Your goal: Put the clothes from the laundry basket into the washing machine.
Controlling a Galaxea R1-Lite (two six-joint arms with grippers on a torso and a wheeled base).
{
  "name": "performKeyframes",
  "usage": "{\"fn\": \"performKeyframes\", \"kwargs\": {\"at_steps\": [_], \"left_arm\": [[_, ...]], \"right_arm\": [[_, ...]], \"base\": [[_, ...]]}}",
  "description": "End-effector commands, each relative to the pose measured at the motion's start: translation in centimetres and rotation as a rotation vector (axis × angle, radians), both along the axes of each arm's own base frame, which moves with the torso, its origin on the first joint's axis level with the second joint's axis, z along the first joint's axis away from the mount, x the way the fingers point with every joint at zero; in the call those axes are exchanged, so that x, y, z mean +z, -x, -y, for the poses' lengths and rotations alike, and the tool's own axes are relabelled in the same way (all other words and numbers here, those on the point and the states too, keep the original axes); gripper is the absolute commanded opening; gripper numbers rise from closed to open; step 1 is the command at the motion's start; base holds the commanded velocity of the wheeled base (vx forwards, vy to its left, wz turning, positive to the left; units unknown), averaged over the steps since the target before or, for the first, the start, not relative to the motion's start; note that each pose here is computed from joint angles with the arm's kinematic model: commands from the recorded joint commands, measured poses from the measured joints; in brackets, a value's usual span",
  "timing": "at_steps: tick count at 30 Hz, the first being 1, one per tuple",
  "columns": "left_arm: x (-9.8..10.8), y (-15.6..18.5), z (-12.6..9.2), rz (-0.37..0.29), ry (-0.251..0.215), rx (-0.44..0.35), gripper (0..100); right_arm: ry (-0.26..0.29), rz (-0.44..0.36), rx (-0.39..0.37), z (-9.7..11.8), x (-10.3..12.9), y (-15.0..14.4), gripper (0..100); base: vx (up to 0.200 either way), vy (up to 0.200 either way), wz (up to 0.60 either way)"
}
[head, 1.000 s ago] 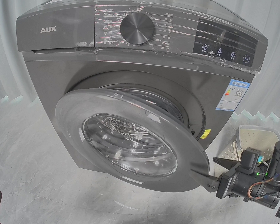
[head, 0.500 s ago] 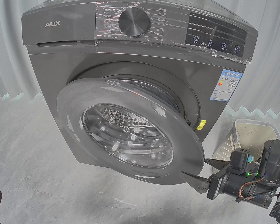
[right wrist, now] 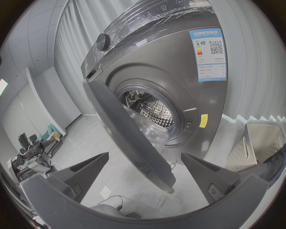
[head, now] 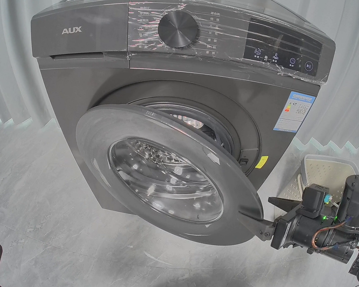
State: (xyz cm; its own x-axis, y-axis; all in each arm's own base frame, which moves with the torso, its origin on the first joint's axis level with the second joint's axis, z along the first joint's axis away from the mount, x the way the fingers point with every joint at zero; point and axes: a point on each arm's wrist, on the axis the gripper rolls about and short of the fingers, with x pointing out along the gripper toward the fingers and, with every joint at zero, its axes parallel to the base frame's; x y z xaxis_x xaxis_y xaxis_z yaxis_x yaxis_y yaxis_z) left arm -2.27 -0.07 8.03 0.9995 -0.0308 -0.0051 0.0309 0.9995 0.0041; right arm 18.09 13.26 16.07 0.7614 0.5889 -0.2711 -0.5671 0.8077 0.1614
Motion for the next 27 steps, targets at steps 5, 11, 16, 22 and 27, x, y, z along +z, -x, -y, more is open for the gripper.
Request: {"fn": "performKeyframes", "kwargs": {"at_steps": [5, 11, 16, 22, 27], "left_arm": [[-0.5, 0.0, 0.0, 0.002, 0.000, 0.000, 0], [-0.5, 0.0, 0.0, 0.002, 0.000, 0.000, 0], [-0.5, 0.0, 0.0, 0.002, 0.000, 0.000, 0], [-0.5, 0.0, 0.0, 0.002, 0.003, -0.001, 0], [-0.5, 0.0, 0.0, 0.002, 0.003, -0.001, 0]], "right_arm": [[0.018, -0.021, 0.015, -1.1, -1.3, -1.0, 100], [0.022, -0.037, 0.097, -1.5, -2.1, 0.8, 100], [0.002, -0.015, 0.109, -0.8, -1.6, 1.7, 100], [-0.004, 0.001, 0.086, -0.6, -1.3, 1.3, 100], [0.005, 0.004, 0.028, -0.5, -1.3, -0.8, 100]], "base": [[0.000, 0.000, 0.00], [0.000, 0.000, 0.00], [0.000, 0.000, 0.00], [0.000, 0.000, 0.00], [0.000, 0.200, 0.00]]}}
